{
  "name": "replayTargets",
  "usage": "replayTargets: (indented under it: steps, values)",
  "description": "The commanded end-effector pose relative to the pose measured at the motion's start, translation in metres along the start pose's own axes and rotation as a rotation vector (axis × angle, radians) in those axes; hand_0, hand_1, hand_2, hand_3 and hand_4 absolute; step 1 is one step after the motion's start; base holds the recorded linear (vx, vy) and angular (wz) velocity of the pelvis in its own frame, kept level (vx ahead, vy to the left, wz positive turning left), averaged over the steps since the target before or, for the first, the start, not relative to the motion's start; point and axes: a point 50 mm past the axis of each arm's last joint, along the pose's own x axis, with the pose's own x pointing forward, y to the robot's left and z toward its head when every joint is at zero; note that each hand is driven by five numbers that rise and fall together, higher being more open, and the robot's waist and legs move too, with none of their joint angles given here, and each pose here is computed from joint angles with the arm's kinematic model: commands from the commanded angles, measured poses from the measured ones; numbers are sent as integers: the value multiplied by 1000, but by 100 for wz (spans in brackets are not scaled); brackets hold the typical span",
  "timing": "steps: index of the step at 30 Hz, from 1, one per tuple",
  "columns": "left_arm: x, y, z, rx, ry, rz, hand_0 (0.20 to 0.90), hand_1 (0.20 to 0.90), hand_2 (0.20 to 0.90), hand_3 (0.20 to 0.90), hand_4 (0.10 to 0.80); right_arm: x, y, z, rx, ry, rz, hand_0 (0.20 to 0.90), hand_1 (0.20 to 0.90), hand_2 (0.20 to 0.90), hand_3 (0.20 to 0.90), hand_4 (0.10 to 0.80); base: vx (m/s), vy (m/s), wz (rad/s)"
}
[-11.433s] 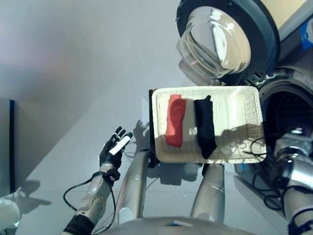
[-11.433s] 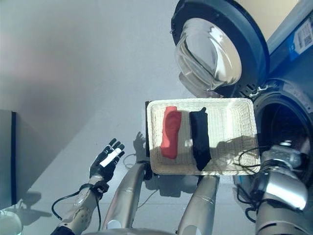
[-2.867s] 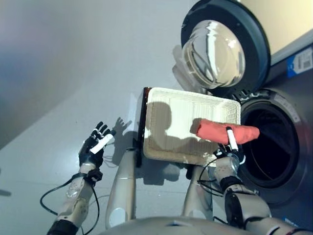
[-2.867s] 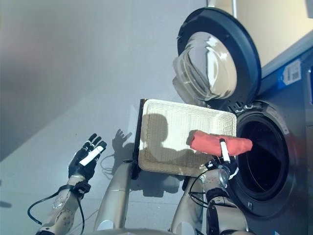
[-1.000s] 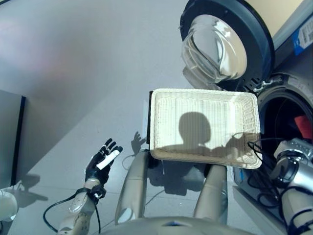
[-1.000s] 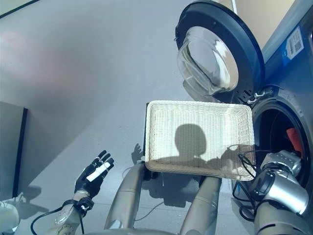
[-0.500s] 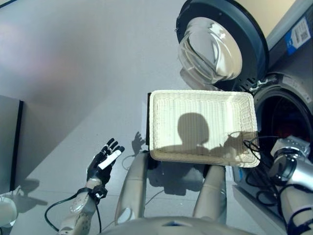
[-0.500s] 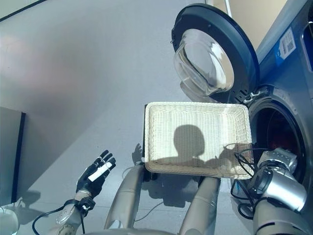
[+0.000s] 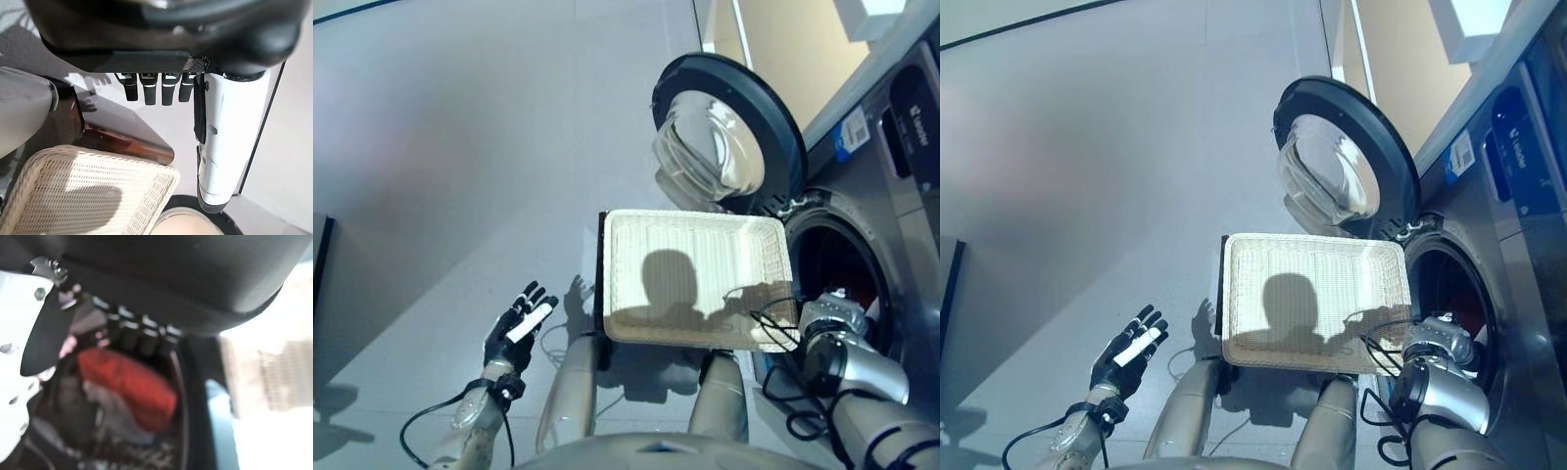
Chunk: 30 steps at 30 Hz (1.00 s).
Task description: Pick up the clothes and place them into the washing machine
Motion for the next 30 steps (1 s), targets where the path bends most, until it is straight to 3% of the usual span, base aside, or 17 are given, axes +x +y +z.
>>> replayTargets:
  steps: [1,13,25,30]
  values:
    - [3,6,30,1,-176,14,900,900,900,900,800,4,4,18,-96,-122,110,900,900,900,900,800,114,2,-3]
    - [6,10,19,4,-172,74,900,900,900,900,800,5,-57,-25,-512,-9,224,900,900,900,900,800,100,-4,-5]
    - [10,9,6,47,-134,84,900,900,900,900,800,-10,-98,-65,-1236,61,495,900,900,900,900,800,87,-14,-3]
    - [10,7,2,48,-122,82,900,900,900,900,800,-12,-112,-69,-1384,78,567,900,900,900,900,800,76,-15,-2]
